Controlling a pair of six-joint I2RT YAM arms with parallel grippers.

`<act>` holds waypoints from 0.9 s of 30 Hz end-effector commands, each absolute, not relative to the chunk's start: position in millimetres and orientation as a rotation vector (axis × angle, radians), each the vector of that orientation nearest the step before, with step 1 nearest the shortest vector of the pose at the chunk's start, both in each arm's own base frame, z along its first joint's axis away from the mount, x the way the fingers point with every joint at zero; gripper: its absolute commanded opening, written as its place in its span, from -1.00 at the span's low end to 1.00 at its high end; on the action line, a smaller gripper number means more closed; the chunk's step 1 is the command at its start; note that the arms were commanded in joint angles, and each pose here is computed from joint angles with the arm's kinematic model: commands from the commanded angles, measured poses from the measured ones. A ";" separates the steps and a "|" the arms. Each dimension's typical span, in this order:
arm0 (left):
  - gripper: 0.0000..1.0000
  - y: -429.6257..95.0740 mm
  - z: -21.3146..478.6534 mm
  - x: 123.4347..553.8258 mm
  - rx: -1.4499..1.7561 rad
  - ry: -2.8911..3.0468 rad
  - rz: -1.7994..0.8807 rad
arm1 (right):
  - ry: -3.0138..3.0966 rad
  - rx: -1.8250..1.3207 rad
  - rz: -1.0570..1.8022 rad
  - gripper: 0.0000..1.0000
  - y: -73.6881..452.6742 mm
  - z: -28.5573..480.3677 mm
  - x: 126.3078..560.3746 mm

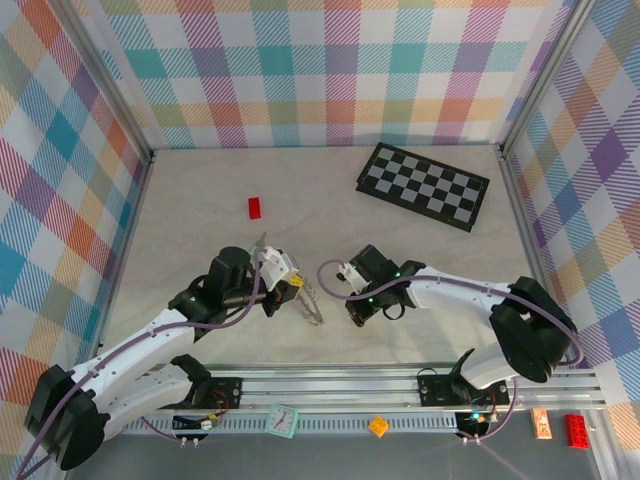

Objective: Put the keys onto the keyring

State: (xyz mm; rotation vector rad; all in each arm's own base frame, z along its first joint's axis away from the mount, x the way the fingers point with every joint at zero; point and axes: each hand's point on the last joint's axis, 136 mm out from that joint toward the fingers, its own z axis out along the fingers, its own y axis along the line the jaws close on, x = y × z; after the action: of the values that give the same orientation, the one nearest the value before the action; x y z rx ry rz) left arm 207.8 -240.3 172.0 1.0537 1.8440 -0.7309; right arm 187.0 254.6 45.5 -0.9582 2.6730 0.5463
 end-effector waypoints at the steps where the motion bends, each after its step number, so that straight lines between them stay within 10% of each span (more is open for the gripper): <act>1: -1.00 -244.3 182.9 207.9 1.051 1.789 -0.748 | 2.754 -0.894 0.546 -1.00 253.8 41.4 188.3; 27: -1.00 -246.7 181.5 209.4 1.066 1.788 -0.748 | 2.852 -0.816 0.536 -0.60 248.4 31.8 199.3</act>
State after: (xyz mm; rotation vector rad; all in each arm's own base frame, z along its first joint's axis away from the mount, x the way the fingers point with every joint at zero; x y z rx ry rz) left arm 208.2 -240.7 169.9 1.0558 1.8506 -0.7312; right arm 198.7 245.7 30.5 -0.8222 2.8284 0.5167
